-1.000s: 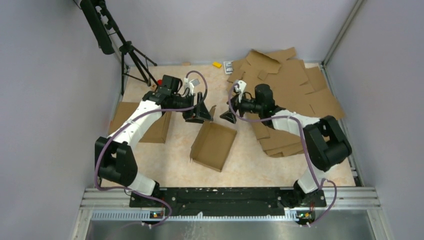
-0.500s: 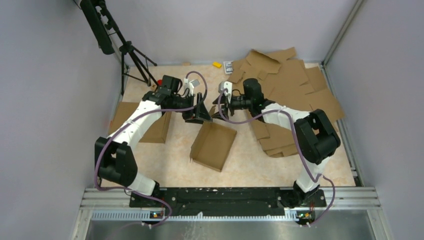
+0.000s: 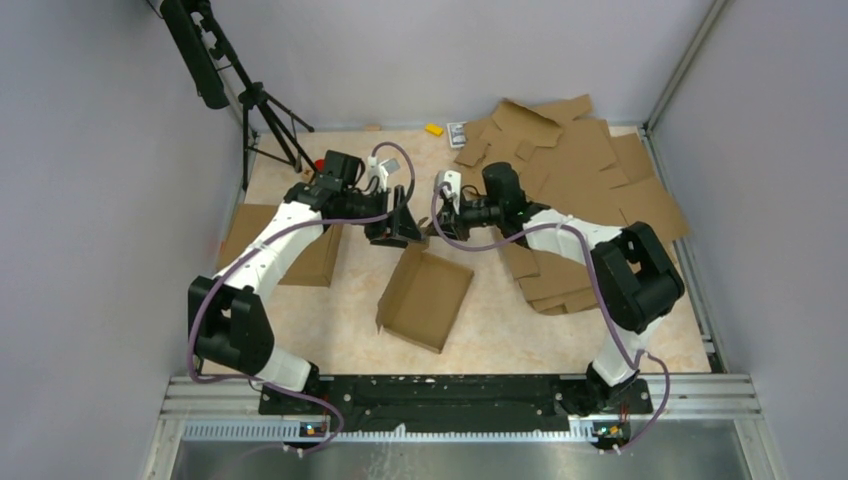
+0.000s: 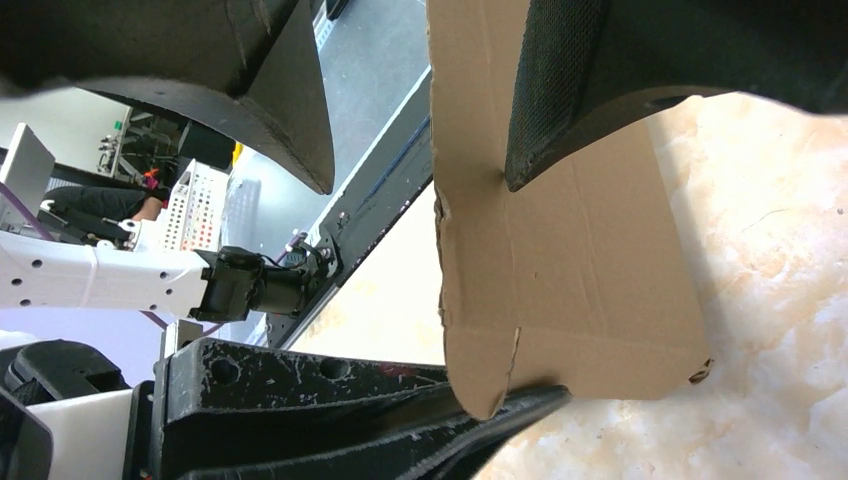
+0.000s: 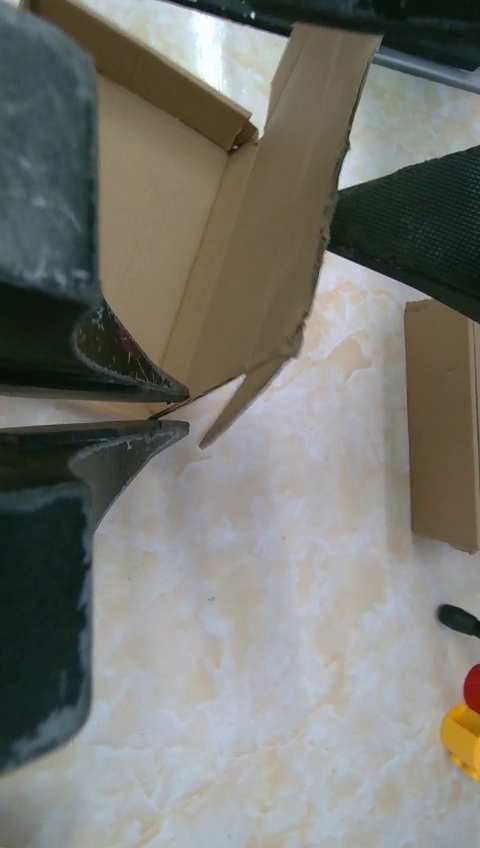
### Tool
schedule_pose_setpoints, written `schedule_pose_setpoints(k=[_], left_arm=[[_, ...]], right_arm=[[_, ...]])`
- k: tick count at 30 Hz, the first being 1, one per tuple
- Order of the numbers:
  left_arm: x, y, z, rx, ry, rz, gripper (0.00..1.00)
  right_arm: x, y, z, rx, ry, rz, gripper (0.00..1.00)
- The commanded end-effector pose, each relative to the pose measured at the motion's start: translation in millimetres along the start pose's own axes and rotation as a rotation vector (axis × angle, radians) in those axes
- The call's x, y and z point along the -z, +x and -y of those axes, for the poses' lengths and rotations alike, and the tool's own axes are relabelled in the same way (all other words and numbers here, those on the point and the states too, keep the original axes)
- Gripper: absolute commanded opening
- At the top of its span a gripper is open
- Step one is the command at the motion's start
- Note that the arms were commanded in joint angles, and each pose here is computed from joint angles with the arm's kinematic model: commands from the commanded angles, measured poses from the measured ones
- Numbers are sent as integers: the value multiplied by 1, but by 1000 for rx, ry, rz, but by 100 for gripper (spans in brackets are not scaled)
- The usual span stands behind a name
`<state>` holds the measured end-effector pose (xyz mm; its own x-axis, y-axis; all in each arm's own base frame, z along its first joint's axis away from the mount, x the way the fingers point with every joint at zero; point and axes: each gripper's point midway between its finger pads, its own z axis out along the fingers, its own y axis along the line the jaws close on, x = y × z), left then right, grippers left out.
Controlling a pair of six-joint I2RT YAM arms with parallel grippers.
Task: Fold the paper box
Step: Adjust the paper box at the center of the board, then close the paper box at the center of the board.
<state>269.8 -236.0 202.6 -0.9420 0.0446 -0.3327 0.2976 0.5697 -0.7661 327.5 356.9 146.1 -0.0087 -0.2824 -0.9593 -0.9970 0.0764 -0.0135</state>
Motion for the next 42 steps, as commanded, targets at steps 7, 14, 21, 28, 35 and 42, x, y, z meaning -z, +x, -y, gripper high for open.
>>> schedule_pose_setpoints(k=[7, 14, 21, 28, 35, 42], left_arm=[[13, -9, 8, -60, -38, 77, 68], [49, -34, -8, -125, -212, 257, 79], [118, -54, -34, -180, -499, 569, 92], [128, -32, -67, -196, -596, 580, 89], [116, -43, -75, -336, -542, 677, 90], [102, -56, -87, -328, -459, 626, 90]], right_arm=[[26, -26, -7, 4, 108, 44, 0], [45, -21, -3, -104, 270, 47, 0], [60, -5, -2, -151, 383, 19, 0], [66, -5, -9, -103, 368, 33, 0], [62, -9, -8, -109, 328, 30, 0], [60, -10, -9, -122, 293, 44, 0]])
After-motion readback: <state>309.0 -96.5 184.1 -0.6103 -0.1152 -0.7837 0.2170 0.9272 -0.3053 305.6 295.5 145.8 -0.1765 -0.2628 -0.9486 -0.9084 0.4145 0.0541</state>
